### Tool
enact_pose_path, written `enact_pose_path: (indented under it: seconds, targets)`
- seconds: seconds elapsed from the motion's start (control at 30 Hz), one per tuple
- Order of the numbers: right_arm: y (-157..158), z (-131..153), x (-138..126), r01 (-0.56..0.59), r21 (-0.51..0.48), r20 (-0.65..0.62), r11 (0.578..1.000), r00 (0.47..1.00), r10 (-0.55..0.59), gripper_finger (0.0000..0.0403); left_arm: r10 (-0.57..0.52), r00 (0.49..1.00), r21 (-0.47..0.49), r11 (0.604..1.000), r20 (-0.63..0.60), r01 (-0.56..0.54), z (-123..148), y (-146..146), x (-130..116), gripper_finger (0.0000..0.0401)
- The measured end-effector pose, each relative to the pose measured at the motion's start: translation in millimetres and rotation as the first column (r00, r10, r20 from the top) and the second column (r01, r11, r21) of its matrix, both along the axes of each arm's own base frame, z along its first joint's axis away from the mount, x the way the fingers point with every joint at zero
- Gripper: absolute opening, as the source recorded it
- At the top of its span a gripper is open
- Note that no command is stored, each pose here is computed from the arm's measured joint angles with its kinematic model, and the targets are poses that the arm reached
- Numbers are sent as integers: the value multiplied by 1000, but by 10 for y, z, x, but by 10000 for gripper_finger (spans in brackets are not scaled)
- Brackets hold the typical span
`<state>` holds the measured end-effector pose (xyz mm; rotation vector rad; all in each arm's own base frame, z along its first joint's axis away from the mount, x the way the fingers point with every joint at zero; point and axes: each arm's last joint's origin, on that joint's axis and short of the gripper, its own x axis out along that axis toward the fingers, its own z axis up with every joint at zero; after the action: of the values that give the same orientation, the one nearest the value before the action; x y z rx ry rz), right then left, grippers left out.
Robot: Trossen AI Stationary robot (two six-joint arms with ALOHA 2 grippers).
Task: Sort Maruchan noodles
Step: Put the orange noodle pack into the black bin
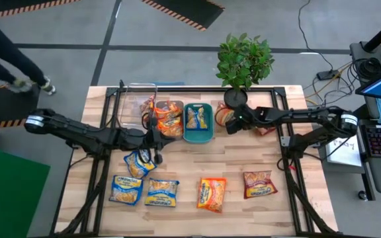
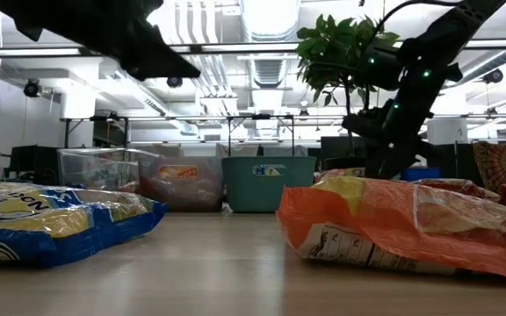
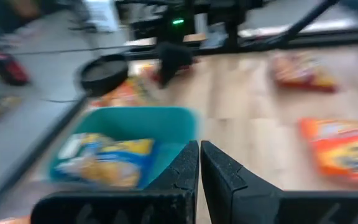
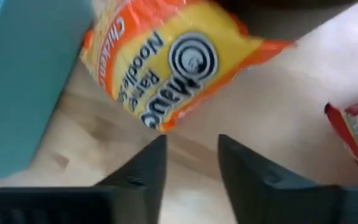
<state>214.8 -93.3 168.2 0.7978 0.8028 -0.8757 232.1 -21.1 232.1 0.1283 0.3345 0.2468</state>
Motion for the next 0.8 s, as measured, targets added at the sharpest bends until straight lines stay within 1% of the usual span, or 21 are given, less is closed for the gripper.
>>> enact_pose_path:
  seconds: [0.1,0.2,0.3,0.4,0.5,0.57,0.67,0.8]
  targets:
    - [-75,19,14,1,-37,46,999,999,1,185,134,991,89,987,-7,-133,-9,83,-13,0]
    - [-147,7,2,-2,-74,81,997,997,8,238,239,971,112,964,18,-239,14,177,-16,0]
    - [-174,-54,-17,-4,-114,131,993,991,19,284,270,961,89,957,54,-274,45,241,-8,0]
    - [-163,-168,-40,-5,-136,203,991,979,33,318,284,957,79,954,64,-289,65,270,-3,0]
    - [-152,-266,-61,5,-196,298,981,953,55,338,285,955,72,954,84,-291,116,271,11,0]
    - [-153,-303,-65,25,-224,361,974,931,59,343,286,954,72,954,88,-292,142,273,18,0]
    - [-162,-402,-80,79,-242,382,967,924,20,341,286,953,69,954,101,-293,185,274,30,0]
    - [-165,-535,-36,90,-237,396,967,918,11,328,286,952,65,954,113,-294,228,274,42,0]
